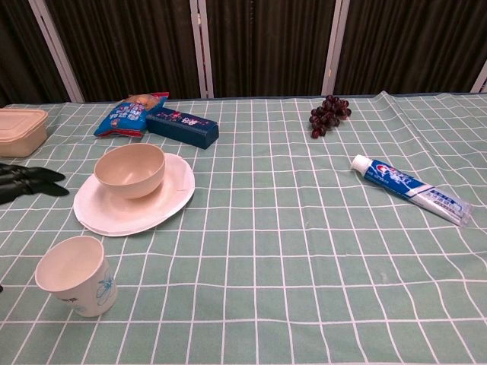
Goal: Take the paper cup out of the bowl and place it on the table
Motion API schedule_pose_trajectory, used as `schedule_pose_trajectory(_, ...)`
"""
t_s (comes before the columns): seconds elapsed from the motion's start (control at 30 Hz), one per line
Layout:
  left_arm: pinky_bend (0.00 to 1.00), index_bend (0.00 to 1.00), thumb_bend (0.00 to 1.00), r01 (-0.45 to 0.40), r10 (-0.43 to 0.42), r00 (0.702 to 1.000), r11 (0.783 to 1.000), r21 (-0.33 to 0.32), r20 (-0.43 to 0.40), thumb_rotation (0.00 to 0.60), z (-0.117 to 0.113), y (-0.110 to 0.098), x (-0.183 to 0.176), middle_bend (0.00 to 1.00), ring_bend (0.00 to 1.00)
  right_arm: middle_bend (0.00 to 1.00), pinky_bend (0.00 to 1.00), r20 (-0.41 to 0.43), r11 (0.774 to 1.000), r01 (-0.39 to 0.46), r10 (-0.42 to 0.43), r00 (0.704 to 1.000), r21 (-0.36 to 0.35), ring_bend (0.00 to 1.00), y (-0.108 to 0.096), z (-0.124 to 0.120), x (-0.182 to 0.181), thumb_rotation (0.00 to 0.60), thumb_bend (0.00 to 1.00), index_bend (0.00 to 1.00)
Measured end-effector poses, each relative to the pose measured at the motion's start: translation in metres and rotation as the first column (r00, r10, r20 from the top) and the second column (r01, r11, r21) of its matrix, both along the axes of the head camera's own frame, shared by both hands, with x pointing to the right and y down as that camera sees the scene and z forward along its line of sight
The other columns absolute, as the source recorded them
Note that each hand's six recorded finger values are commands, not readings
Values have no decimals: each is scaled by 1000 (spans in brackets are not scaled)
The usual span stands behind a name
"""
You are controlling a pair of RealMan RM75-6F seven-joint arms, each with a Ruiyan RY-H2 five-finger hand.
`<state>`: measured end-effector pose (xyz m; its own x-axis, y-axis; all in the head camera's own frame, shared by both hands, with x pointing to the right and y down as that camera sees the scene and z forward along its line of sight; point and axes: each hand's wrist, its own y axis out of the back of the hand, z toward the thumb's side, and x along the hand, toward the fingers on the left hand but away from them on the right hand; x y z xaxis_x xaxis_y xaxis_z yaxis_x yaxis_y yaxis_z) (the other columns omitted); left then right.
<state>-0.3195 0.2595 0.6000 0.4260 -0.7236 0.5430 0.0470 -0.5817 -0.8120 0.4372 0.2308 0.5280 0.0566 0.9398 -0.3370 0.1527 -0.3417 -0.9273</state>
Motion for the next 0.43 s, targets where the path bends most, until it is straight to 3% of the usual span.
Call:
schedule_pose_trajectory(0.1, 0, 22, 258, 76, -76, 997, 994, 75, -8, 600, -16, -8, -14, 0, 0, 0, 0, -7, 1000, 5, -5, 1000, -9, 0, 1, 2, 0, 600, 61, 53)
schedule_pose_trajectory(0.27, 0, 0, 218, 233, -239, 971, 946, 225, -5, 600, -42, -15, -52, 0, 0, 0, 0, -25, 999, 13, -14, 1000, -39, 0, 2, 9, -1, 600, 61, 53)
schedule_pose_trajectory(0.43, 0, 0, 163, 313, -331, 943, 911, 269, 25, 600, -44, -14, -85, 0, 0, 0, 0, -36, 998, 33, -35, 999, -50, 0, 3, 13, -5, 600, 62, 11)
